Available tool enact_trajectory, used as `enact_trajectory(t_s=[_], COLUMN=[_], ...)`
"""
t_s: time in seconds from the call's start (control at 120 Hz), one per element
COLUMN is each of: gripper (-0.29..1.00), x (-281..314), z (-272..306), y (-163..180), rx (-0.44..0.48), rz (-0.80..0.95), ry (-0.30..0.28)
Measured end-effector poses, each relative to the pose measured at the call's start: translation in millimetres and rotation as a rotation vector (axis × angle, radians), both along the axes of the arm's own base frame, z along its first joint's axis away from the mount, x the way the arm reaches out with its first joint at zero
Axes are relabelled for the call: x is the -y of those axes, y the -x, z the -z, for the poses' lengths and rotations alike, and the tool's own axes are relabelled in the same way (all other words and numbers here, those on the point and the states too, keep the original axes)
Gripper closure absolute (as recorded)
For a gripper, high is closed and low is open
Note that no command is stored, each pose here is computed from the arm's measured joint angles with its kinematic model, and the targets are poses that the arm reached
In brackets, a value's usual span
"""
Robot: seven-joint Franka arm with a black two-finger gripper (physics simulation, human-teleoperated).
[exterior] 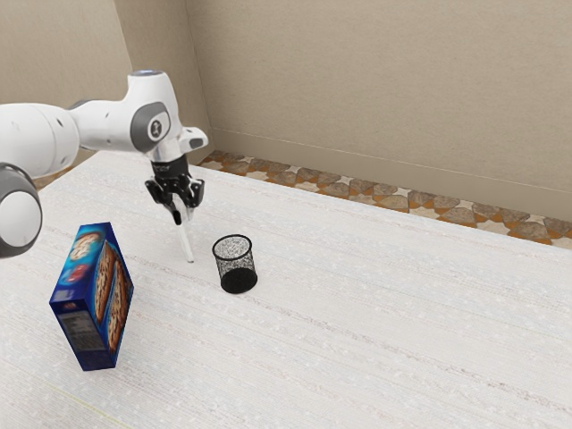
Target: Take the marker out of the pen holder and place it to the left of the pen holder.
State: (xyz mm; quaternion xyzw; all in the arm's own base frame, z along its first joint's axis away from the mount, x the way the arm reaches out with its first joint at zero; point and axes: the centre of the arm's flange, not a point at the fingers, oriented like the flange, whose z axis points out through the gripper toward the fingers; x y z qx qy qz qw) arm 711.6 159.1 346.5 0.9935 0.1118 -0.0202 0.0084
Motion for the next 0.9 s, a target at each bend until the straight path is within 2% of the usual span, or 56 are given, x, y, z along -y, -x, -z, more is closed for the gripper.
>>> enact_trajectory(t_s=[0.075, 0.142, 0.233, 0.3, 0.442, 0.575, 0.692, 0.9], gripper=[0.3, 0.22, 0.14, 0.11, 0.05, 0.03, 0.02, 0.01], x=[0, 6, 22, 52, 83, 73, 78, 115], z=[-29, -113, -282, -347, -363, -366, -370, -376], y=[1, 16, 103, 147, 167, 157, 184, 209], rx=[0.031, 0.123, 0.329, 0.393, 0.362, 0.317, 0.267, 0.201], rz=[0.019, 0.045, 0.043, 0.057, 0.071, 0.018, -0.005, -0.001], ry=[-0.024, -0.089, -0.208, -0.232, -0.23, -0.233, -0.222, -0.205])
